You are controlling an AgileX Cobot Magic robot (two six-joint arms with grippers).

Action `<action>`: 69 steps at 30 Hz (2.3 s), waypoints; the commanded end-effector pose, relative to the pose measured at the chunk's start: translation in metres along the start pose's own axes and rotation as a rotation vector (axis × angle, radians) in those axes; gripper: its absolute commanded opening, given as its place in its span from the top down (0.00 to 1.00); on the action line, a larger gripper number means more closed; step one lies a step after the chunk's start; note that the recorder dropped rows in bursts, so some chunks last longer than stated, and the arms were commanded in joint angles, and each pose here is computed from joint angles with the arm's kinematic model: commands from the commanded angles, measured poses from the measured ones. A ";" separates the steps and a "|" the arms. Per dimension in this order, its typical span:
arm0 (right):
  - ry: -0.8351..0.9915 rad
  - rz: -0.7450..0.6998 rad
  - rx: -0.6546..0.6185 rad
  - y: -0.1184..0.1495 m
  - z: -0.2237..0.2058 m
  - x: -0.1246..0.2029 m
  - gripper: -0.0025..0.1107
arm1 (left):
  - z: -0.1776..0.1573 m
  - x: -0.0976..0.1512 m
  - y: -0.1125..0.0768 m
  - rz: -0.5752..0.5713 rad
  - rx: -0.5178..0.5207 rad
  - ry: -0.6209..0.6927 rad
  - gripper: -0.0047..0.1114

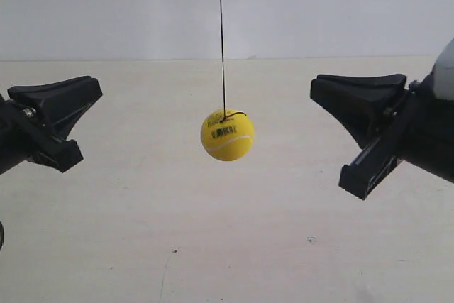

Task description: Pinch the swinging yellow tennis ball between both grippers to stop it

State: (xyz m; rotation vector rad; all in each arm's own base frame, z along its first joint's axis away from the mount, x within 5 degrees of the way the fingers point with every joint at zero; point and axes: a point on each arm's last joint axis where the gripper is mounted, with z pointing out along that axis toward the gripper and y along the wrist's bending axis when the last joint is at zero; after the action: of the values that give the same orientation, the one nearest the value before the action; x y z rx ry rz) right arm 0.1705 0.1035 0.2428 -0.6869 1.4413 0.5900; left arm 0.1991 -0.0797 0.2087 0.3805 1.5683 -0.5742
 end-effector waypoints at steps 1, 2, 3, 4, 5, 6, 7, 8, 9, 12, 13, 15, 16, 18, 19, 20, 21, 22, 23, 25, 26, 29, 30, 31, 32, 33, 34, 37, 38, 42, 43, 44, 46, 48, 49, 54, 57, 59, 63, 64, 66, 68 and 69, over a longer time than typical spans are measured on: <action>-0.077 -0.014 0.075 0.002 -0.017 -0.009 0.98 | -0.011 -0.006 0.000 -0.022 -0.051 -0.027 0.92; -0.090 -0.013 0.087 0.003 -0.021 -0.010 0.98 | -0.014 -0.008 -0.001 -0.018 -0.049 -0.038 0.92; -0.107 -0.016 0.094 0.004 -0.024 -0.013 0.98 | -0.016 -0.010 -0.003 -0.013 -0.048 -0.050 0.92; -0.121 -0.018 0.101 0.004 -0.026 -0.015 0.98 | -0.018 -0.011 -0.004 -0.009 -0.047 -0.057 0.92; -0.131 -0.026 0.102 0.006 -0.029 -0.016 0.98 | -0.021 -0.013 -0.005 -0.004 -0.049 -0.063 0.92; -0.141 -0.031 0.104 0.007 -0.031 -0.017 0.98 | -0.023 -0.016 -0.006 0.003 -0.051 -0.072 0.92; -0.152 -0.033 0.105 0.008 -0.034 -0.018 0.98 | -0.025 -0.018 -0.006 0.010 -0.058 -0.068 0.92; -0.169 -0.038 0.107 0.009 -0.036 -0.020 0.98 | -0.028 -0.020 -0.007 0.018 -0.066 -0.066 0.92; -0.178 -0.044 0.109 0.010 -0.038 -0.022 0.98 | -0.030 -0.022 -0.007 0.024 -0.073 -0.063 0.92; -0.184 -0.056 0.119 0.011 -0.042 -0.025 0.98 | -0.038 -0.028 -0.009 0.042 -0.097 -0.060 0.92; -0.186 -0.059 0.121 0.011 -0.043 -0.026 0.98 | -0.041 -0.030 -0.010 0.037 -0.105 -0.062 0.92; -0.194 -0.063 0.121 0.012 -0.044 -0.028 0.98 | -0.048 -0.036 -0.012 0.033 -0.117 -0.077 0.92; -0.195 -0.061 0.121 0.012 -0.044 -0.028 0.98 | -0.052 -0.039 -0.013 0.035 -0.123 -0.085 0.92; -0.195 -0.061 0.121 0.012 -0.044 -0.028 0.98 | -0.058 -0.044 -0.016 0.051 -0.133 -0.104 0.92; -0.195 -0.061 0.121 0.012 -0.044 -0.028 0.98 | -0.063 -0.048 -0.017 0.056 -0.140 -0.118 0.92; -0.195 -0.061 0.121 0.012 -0.044 -0.028 0.98 | -0.066 -0.050 -0.018 0.058 -0.144 -0.127 0.92; -0.195 -0.057 0.120 0.012 -0.044 -0.028 0.98 | -0.070 -0.052 -0.020 0.059 -0.151 -0.137 0.92; -0.195 -0.056 0.120 0.012 -0.044 -0.028 0.98 | -0.074 -0.054 -0.021 0.056 -0.157 -0.146 0.92; -0.195 -0.050 0.119 0.012 -0.044 -0.028 0.98 | -0.077 -0.056 -0.022 0.059 -0.161 -0.155 0.92; -0.196 -0.045 0.119 0.012 -0.044 -0.028 0.98 | -0.085 -0.059 -0.024 0.071 -0.177 -0.169 0.92; -0.195 -0.046 0.118 0.012 -0.044 -0.028 0.98 | -0.088 -0.060 -0.024 0.070 -0.188 -0.168 0.92; -0.195 -0.039 0.117 0.012 -0.044 -0.028 0.98 | -0.099 -0.064 -0.027 0.064 -0.210 -0.191 0.92; -0.196 -0.034 0.117 0.012 -0.044 -0.028 0.98 | -0.102 -0.065 -0.028 0.058 -0.213 -0.202 0.92; -0.196 -0.030 0.116 0.012 -0.044 -0.028 0.98 | -0.106 -0.066 -0.029 0.057 -0.216 -0.214 0.92; -0.196 -0.027 0.116 0.012 -0.044 -0.028 0.98 | -0.109 -0.067 -0.030 0.058 -0.218 -0.224 0.92; -0.196 -0.025 0.114 0.012 -0.044 -0.028 0.98 | -0.112 -0.069 -0.031 0.056 -0.220 -0.237 0.92; -0.196 -0.021 0.114 0.012 -0.044 -0.028 0.98 | -0.116 -0.070 -0.032 0.056 -0.222 -0.252 0.92; -0.215 -0.026 0.107 0.014 -0.048 -0.029 0.98 | -0.126 -0.073 -0.035 0.068 -0.228 -0.291 0.92; -0.231 -0.026 0.106 0.016 -0.051 -0.029 0.98 | -0.129 -0.074 -0.037 0.073 -0.229 -0.307 0.92; -0.293 -0.033 0.122 0.023 -0.067 -0.031 0.98 | -0.142 -0.076 -0.040 0.085 -0.242 -0.347 0.92; -0.308 -0.032 0.129 0.024 -0.070 -0.032 0.98 | -0.145 -0.077 -0.041 0.088 -0.245 -0.358 0.92; -0.330 -0.025 0.141 0.025 -0.075 -0.033 0.98 | -0.148 -0.077 -0.042 0.092 -0.245 -0.372 0.92; -0.372 -0.015 0.163 0.027 -0.083 -0.036 0.98 | -0.153 -0.078 -0.044 0.078 -0.246 -0.393 0.92; -0.428 -0.005 0.183 0.029 -0.093 -0.039 0.98 | -0.160 -0.079 -0.046 0.069 -0.242 -0.424 0.92; -0.451 -0.004 0.189 0.030 -0.097 -0.040 0.98 | -0.163 -0.079 -0.048 0.068 -0.242 -0.440 0.92; -0.584 0.002 0.225 0.039 -0.125 -0.052 0.98 | -0.184 -0.091 -0.051 0.062 -0.312 -0.453 0.92; -0.631 -0.005 0.232 0.043 -0.136 -0.055 0.98 | -0.188 -0.095 -0.049 0.041 -0.355 -0.412 0.92; -0.679 0.011 0.252 0.046 -0.147 -0.057 0.98 | -0.192 -0.100 -0.049 0.030 -0.383 -0.390 0.92; -0.755 0.026 0.274 0.051 -0.165 -0.058 0.98 | -0.197 -0.106 -0.050 0.013 -0.404 -0.380 0.92; -0.764 0.028 0.271 0.051 -0.165 -0.058 0.98 | -0.198 -0.108 -0.050 -0.011 -0.403 -0.376 0.92; -0.758 0.031 0.274 0.051 -0.165 -0.058 0.98 | -0.199 -0.106 -0.050 -0.041 -0.411 -0.355 0.92; -0.754 0.033 0.275 0.050 -0.165 -0.058 0.98 | -0.198 -0.104 -0.048 -0.049 -0.426 -0.329 0.92; -0.754 0.033 0.275 0.050 -0.165 -0.058 0.98 | -0.198 -0.103 -0.048 -0.053 -0.432 -0.317 0.92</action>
State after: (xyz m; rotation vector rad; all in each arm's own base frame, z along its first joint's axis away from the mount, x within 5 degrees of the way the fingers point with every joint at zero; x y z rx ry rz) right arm 0.0182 0.0198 0.2978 -0.1806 0.7946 0.5725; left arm 0.0179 0.0038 0.3217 -0.0510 1.3152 -0.2949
